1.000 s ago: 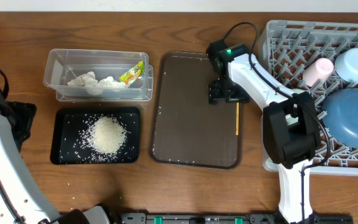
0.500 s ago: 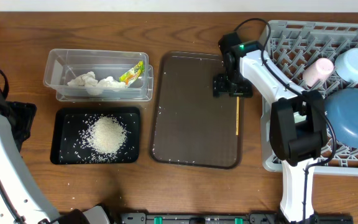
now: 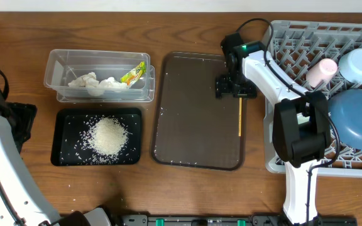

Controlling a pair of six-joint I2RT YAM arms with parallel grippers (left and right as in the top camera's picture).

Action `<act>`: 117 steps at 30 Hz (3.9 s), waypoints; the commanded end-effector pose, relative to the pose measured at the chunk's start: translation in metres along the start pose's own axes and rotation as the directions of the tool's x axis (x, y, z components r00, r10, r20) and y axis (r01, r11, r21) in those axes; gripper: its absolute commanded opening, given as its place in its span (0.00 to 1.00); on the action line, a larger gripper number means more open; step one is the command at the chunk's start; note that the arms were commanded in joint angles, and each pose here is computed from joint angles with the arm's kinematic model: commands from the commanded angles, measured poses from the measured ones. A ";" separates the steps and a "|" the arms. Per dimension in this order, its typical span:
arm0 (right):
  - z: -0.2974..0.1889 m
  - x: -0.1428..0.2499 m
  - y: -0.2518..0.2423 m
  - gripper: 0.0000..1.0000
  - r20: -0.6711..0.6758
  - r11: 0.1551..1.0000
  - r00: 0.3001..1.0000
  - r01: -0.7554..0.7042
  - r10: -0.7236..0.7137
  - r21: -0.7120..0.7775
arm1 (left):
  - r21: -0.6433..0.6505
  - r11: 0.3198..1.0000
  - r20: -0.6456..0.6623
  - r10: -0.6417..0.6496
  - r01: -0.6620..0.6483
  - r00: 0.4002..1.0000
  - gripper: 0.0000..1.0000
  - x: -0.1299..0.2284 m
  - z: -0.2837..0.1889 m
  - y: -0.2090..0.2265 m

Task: Sort waste into correct bins and load items into the dishwasher rack

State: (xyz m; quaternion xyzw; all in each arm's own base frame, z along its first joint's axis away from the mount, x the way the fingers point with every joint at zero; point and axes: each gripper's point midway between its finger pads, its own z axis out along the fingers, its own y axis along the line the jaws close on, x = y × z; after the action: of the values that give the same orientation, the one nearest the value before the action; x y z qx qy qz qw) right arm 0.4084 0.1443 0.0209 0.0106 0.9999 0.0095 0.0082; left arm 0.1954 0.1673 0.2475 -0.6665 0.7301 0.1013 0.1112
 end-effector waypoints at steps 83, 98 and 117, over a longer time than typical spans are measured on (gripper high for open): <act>-0.184 -0.020 -0.104 0.44 0.161 0.947 0.985 0.000 0.055 -0.321 | -0.008 1.000 0.005 -0.019 0.019 1.000 0.94 -0.002 0.000 0.002; -0.284 0.115 -0.077 0.32 0.268 0.953 0.960 0.147 -0.074 -0.263 | -0.008 1.000 0.005 -0.019 0.019 1.000 0.94 -0.002 0.000 0.002; -0.246 0.245 -0.071 0.99 0.439 0.929 0.889 0.263 -0.130 -0.259 | -0.008 1.000 0.005 -0.019 0.019 1.000 0.94 -0.002 0.000 0.002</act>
State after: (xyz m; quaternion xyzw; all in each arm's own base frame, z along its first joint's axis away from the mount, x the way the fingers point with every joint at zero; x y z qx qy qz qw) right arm 0.1647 0.0721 0.2614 -0.0902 0.9575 0.1597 0.2226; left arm 0.1953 0.1673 0.2474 -0.6665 0.7301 0.1014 0.1111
